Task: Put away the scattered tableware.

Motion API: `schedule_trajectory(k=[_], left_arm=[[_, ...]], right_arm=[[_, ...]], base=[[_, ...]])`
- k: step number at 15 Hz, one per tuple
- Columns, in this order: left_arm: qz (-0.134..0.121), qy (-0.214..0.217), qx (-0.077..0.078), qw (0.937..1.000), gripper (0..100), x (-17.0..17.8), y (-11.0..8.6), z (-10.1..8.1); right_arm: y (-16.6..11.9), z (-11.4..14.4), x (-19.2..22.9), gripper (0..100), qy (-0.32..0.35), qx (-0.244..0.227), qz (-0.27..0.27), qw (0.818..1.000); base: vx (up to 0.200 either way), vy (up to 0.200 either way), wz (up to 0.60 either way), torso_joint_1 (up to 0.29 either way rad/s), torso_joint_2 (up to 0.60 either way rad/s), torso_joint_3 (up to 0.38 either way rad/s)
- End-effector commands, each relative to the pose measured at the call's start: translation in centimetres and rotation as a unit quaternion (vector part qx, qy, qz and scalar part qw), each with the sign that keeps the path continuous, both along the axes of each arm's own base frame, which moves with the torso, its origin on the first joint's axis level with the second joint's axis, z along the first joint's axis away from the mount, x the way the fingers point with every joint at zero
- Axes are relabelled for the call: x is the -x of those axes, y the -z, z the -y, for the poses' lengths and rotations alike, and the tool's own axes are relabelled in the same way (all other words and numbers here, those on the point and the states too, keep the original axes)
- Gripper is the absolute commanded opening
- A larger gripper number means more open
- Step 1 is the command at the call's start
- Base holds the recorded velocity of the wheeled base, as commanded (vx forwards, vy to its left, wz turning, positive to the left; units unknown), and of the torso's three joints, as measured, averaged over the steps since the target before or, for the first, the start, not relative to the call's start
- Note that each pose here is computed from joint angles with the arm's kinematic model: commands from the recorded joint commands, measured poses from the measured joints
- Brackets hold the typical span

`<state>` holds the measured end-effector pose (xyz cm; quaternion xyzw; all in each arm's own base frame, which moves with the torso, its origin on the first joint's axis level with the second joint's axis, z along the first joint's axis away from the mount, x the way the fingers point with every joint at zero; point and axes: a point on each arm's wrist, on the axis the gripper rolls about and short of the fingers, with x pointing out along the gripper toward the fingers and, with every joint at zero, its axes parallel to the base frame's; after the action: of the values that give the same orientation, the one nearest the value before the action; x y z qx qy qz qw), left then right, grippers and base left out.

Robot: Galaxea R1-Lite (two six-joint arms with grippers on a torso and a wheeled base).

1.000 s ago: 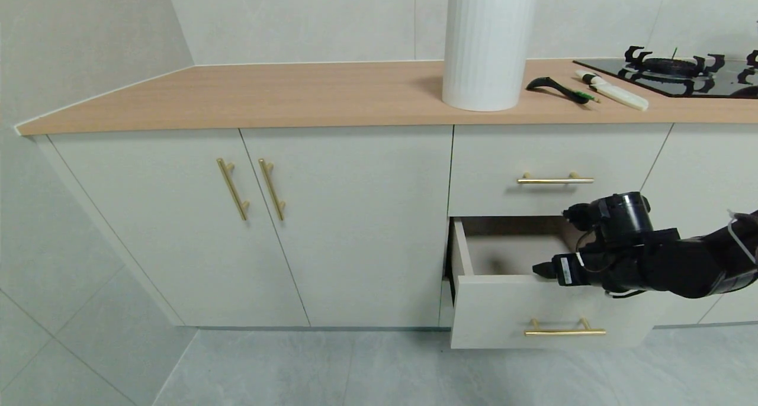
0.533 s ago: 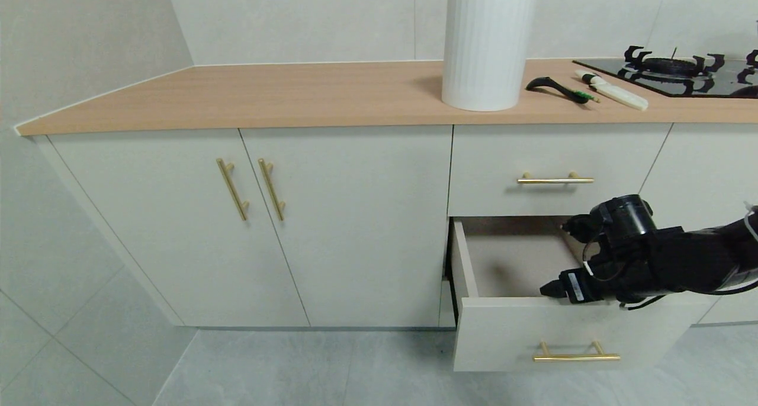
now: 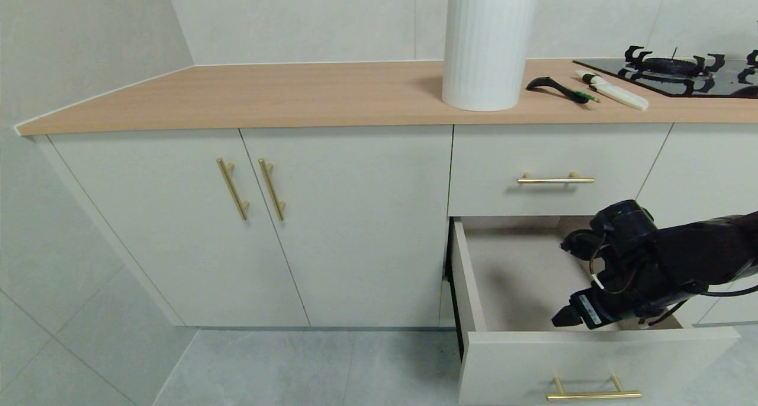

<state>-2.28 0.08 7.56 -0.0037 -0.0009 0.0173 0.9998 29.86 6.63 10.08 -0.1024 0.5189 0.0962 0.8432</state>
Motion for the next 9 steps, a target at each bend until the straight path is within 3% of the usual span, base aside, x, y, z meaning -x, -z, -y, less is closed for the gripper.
schedule_trajectory(k=[1, 9], left_arm=[[0.0, 0.0, 0.0, 1.0, 100, 0.0, 0.0, 0.0], [0.0, 0.0, 0.0, 1.0, 100, 0.0, 0.0, 0.0]], right_arm=[[-0.5, 0.0, 0.7, 100, -0.016, 0.011, -0.019, 1.0], [-0.2, -1.2, 3.2, 100, -0.07, 0.051, -0.121, 0.989]], base=[[0.0, 0.0, 0.0, 0.0, 0.0, 0.0], [0.0, 0.0, 0.0, 0.0, 0.0, 0.0]])
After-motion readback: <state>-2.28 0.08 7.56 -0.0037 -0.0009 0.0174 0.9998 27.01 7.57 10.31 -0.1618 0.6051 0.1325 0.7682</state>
